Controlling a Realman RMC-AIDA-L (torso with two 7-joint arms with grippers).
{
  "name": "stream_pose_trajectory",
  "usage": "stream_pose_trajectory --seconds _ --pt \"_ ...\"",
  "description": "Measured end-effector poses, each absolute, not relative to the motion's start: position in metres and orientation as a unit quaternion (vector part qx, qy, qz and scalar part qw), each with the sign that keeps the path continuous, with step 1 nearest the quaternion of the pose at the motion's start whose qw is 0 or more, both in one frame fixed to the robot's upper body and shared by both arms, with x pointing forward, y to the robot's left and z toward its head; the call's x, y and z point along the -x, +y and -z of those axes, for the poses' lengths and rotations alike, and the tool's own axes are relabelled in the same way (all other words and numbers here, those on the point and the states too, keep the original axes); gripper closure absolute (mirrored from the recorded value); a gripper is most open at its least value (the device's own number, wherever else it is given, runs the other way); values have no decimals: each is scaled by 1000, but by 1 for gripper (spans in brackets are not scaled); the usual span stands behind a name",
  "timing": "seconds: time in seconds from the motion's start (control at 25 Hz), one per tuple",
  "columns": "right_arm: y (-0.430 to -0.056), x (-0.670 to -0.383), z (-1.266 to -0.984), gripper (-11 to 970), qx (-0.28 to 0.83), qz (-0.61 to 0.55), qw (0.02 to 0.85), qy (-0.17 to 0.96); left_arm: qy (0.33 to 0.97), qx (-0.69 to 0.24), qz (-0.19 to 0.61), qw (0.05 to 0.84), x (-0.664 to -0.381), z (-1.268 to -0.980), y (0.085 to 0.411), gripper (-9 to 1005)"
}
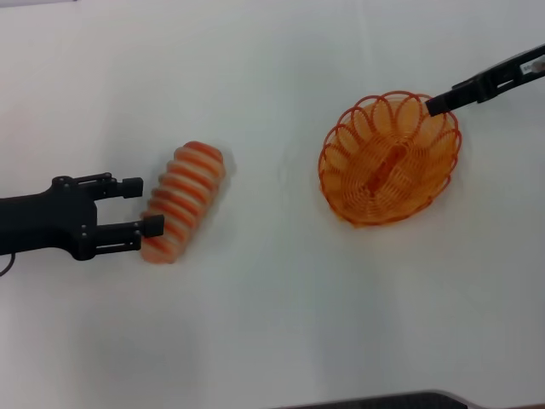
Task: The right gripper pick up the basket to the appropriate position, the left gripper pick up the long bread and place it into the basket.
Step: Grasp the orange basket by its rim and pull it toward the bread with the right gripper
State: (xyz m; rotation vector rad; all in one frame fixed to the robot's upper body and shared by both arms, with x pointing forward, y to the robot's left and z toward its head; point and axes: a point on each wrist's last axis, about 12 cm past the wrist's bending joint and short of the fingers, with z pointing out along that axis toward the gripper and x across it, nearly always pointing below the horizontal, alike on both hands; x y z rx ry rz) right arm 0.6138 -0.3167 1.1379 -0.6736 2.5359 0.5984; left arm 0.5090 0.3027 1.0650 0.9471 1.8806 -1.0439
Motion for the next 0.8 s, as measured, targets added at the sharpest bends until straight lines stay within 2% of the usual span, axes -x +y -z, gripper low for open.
stream_pose_trajectory --seconds 0.8 --pt "-300 -612 -1119 311 274 -177 202 923 737 -374 413 382 -507 -1064 301 244"
